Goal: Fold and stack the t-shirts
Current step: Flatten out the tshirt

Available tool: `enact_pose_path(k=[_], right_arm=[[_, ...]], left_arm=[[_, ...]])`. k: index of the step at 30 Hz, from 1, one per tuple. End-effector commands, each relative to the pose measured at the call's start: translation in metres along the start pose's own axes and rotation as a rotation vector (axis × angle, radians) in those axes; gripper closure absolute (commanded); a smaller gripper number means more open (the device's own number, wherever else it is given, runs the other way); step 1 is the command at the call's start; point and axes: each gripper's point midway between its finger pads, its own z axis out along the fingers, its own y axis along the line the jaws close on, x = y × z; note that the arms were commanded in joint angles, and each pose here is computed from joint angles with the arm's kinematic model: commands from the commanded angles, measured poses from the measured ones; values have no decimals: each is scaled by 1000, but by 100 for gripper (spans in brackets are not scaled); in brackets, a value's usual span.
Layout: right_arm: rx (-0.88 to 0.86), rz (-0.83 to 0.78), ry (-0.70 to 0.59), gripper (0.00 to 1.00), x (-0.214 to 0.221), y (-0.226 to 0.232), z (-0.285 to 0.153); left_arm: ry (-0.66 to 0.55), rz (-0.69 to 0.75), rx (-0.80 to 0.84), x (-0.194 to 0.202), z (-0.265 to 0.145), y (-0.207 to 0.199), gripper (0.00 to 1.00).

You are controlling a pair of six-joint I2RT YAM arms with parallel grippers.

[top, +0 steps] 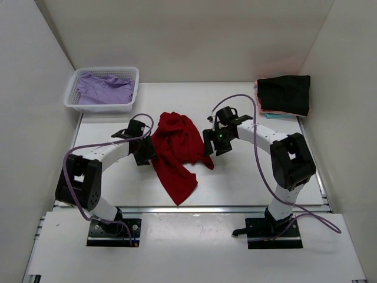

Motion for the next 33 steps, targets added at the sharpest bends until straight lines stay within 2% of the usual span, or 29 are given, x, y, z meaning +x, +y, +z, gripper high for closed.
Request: enact_pose_path(k=[1,4,7,8,9,10,11,13,16,18,21,23,25,29,33], right_arm=[[31,-43,11,38,6,2,15],[43,-50,60,38,19,2,29],[59,-71,107,45,26,2,41],[57,-67,123,58,28,1,45],[55,-66,127,98,25,1,44],[53,-61,124,99,19,3,41],[60,-61,132,100,18,3,38],[60,-61,76,100,-7,10,18],[58,13,-59,100,-45,4,-45],[-11,60,-204,100,-67,3,-100],[-68,243,-400,100,-78,-35,-172],[-21,338,-529,100,-79,-69,-218],[81,393,-553,100,-71,-89,-235],[182,400,-575,100,-71,-98,-253],[359,391,-621,100,-75,-112,-285]], left_arm=[[11,-15,-16,17,8,5,39],[44,-14,-7,34,23,0,41],[55,9,23,33,37,-16,55],[58,8,31,30,37,-19,66],[67,11,41,30,39,-20,75],[81,-5,45,27,38,-20,96],[82,-14,57,23,36,-23,100],[90,-61,73,9,20,-27,100],[16,-96,129,-32,-27,-41,100],[-125,-107,144,-76,-72,-50,100],[-315,-126,123,-119,-140,-45,100],[-415,-144,75,-138,-175,-29,100],[-477,-138,69,-149,-200,-33,100],[-557,-157,-9,-156,-225,-21,100],[-638,-133,-21,-168,-249,-21,100]])
